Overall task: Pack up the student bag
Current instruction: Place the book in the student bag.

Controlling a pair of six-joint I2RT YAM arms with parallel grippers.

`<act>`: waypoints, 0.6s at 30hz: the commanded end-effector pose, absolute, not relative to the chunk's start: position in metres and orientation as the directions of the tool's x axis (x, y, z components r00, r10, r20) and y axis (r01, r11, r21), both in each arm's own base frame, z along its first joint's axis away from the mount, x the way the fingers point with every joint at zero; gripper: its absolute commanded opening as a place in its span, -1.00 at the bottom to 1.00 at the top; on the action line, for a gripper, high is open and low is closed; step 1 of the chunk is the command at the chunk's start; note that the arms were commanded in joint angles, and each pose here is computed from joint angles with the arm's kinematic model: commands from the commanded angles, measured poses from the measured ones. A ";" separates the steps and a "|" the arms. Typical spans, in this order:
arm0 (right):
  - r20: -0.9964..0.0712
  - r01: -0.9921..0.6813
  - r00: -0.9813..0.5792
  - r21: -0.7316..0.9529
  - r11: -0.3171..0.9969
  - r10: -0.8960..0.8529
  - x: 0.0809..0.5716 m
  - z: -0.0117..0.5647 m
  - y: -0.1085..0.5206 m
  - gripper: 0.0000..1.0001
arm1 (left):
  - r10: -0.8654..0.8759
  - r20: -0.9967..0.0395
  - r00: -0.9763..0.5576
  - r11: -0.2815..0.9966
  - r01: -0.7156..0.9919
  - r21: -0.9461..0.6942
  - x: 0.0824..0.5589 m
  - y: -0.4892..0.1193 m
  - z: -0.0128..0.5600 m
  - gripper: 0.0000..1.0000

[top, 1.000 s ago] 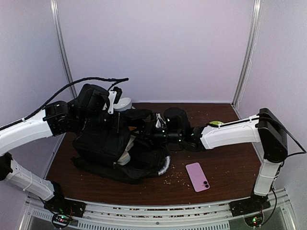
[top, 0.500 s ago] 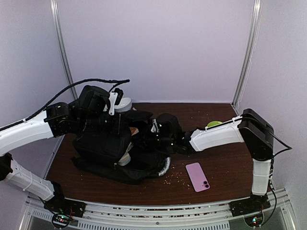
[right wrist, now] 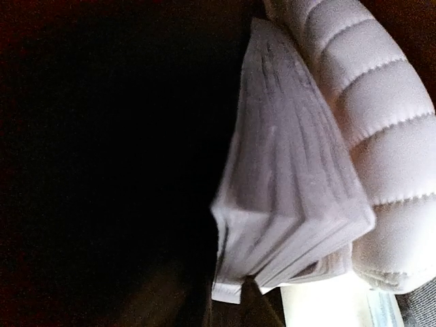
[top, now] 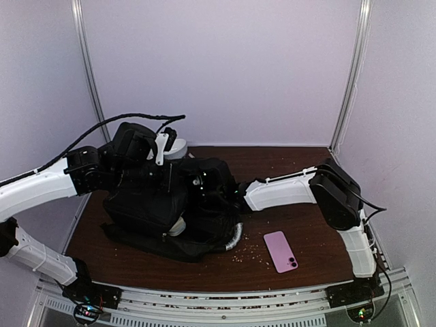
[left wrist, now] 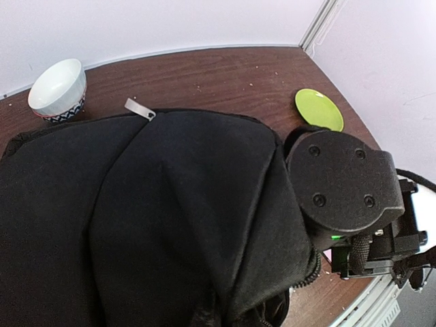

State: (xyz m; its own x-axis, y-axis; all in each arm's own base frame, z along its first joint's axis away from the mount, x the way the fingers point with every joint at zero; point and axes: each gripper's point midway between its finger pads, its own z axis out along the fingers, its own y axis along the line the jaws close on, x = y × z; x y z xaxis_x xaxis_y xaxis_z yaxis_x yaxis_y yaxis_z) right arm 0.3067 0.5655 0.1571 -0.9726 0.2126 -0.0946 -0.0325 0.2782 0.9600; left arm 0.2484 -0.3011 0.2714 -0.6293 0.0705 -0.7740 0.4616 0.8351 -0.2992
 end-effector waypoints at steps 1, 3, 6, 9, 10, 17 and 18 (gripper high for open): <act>-0.119 -0.067 -0.974 0.964 0.259 0.191 0.301 0.176 0.560 -0.60 | -0.072 -0.842 -0.534 0.757 0.520 -0.395 0.252 -0.318 0.328 -1.00; -0.154 -0.100 -0.967 0.962 0.255 0.201 0.299 0.192 0.546 -0.45 | -0.067 -0.849 -0.525 0.792 0.489 -0.365 0.258 -0.309 0.324 -1.00; -0.208 -0.148 -0.959 0.947 0.286 0.192 0.290 0.203 0.521 -0.25 | -0.062 -0.848 -0.527 0.830 0.445 -0.337 0.266 -0.298 0.316 -1.00; -0.241 -0.183 -0.958 0.932 0.313 0.158 0.276 0.204 0.497 -0.18 | -0.054 -0.852 -0.521 0.849 0.424 -0.314 0.272 -0.292 0.310 -1.00; -0.248 -0.190 -0.957 0.928 0.321 0.148 0.272 0.203 0.488 -0.17 | -0.049 -0.853 -0.520 0.855 0.419 -0.305 0.273 -0.291 0.308 -1.00; -0.413 -0.275 -0.901 0.780 0.562 0.131 0.246 0.171 0.382 -0.11 | 0.020 -0.836 -0.549 0.899 0.376 -0.225 0.280 -0.286 0.270 -1.00; -0.462 -0.281 -0.877 0.717 0.637 0.133 0.247 0.162 0.360 -0.09 | 0.033 -0.830 -0.557 0.904 0.371 -0.214 0.280 -0.285 0.262 -1.00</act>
State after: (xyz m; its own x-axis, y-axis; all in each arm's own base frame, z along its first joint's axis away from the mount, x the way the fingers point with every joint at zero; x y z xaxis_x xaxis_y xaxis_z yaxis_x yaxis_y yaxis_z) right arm 0.2463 0.4243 0.1894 -0.9452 0.1484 -0.2909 -0.2064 0.4188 0.8843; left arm 0.2611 -0.2926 0.2709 -0.5999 0.0511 -0.7985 0.4248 0.8660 -0.2637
